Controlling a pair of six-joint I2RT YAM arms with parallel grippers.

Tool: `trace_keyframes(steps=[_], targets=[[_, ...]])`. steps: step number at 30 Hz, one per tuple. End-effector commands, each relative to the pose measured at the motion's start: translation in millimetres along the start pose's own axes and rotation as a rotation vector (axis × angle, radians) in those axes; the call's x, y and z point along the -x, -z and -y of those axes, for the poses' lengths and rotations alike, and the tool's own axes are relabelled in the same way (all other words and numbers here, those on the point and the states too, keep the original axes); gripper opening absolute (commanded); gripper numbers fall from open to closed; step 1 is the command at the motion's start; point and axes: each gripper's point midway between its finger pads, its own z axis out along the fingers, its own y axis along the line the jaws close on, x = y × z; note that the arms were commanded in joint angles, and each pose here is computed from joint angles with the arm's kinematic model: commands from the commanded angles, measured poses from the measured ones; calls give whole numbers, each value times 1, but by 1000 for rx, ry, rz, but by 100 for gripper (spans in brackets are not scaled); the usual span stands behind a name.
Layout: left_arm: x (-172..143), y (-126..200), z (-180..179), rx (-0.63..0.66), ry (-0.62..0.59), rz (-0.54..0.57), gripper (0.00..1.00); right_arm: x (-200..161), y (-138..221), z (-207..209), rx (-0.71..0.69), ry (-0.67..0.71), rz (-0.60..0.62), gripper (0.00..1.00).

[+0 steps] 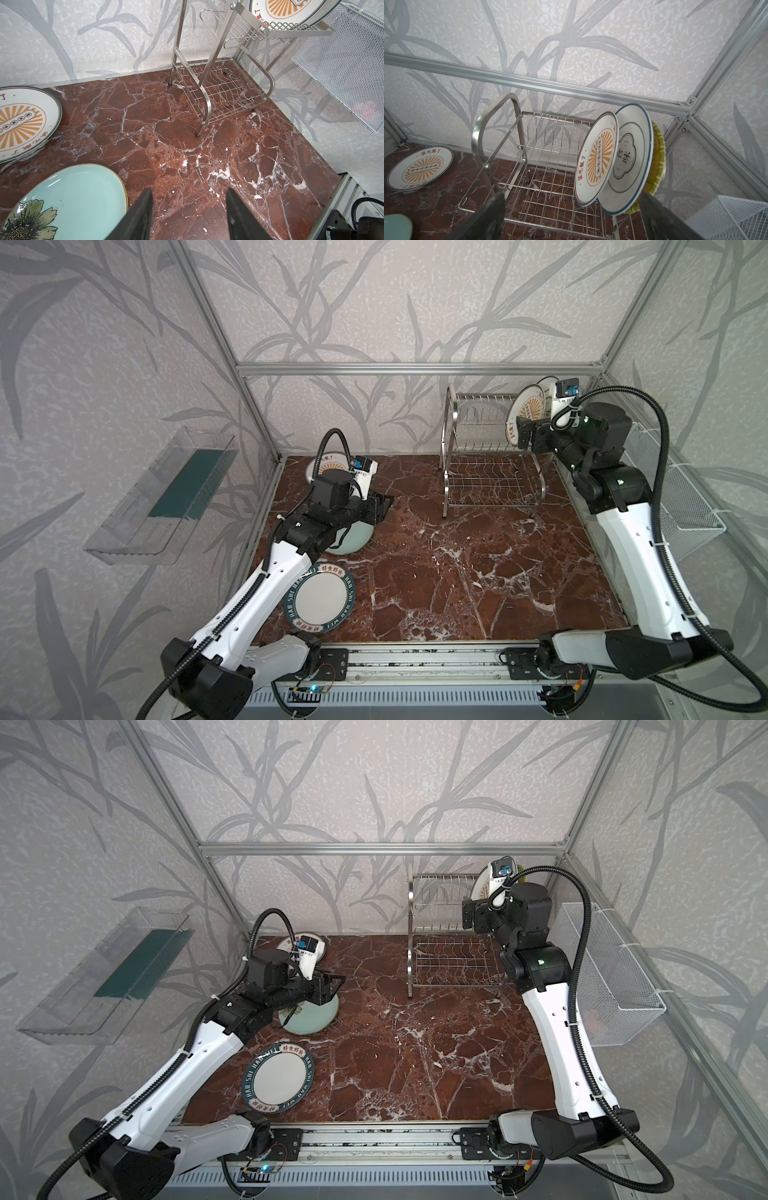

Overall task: Load plates into a dish rack
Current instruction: Place the plate on the dish rack, then move the plate at the center of the table.

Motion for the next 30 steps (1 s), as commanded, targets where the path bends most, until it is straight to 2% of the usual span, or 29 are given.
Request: trace_keyframes(steps=[1,10,17,30], targets=[[-2,-3,-6,18,10,6,55,-4,12,-11,67,-25,32,99],[-10,-12,-24,103,48,4,52,-66,17,-31,142,-136,-10,99],[-15,-16,-32,136,68,-4,52,-116,22,-45,180,-165,-67,99],[-32,-32,-47,189,99,-38,52,-214,23,-95,295,-228,-231,99]])
